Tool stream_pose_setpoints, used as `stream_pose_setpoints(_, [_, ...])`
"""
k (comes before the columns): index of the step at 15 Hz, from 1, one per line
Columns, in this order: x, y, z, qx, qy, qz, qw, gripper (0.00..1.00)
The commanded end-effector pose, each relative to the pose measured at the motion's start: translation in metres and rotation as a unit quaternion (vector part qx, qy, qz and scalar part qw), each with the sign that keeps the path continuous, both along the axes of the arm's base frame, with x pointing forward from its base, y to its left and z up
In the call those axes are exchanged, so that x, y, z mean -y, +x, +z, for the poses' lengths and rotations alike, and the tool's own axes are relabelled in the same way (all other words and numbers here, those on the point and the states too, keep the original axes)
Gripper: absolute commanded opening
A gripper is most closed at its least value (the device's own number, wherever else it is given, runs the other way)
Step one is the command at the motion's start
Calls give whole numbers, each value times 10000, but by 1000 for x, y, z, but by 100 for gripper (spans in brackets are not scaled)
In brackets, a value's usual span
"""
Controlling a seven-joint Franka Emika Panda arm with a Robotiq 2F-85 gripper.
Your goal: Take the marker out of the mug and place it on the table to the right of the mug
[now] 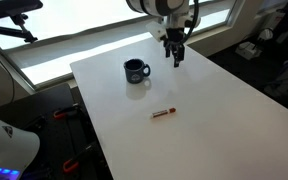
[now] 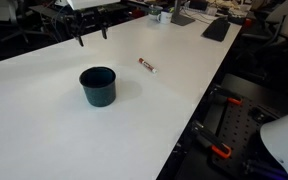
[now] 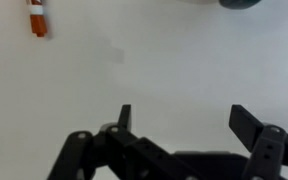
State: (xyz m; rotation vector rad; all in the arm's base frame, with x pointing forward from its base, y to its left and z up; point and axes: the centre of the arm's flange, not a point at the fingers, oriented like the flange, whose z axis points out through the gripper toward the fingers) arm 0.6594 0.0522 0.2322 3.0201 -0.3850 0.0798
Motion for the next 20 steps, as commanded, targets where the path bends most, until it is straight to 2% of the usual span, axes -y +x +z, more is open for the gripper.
stream_pose_setpoints(1, [-38, -21, 82, 112, 332, 159, 9993, 100])
stream_pose_setpoints(2, [-48, -23, 98, 150, 375, 201, 9990, 100])
stream_pose_setpoints(3, [-39, -5, 67, 185, 261, 144, 9994, 100])
stream_pose_setpoints(5, [-46, -7, 85, 263, 291, 188, 9991, 100])
stream_pose_setpoints(10, [-38, -6, 61, 109, 248, 122, 9996, 100])
stream_pose_setpoints(20, [-38, -6, 62, 118, 249, 125, 9995, 100])
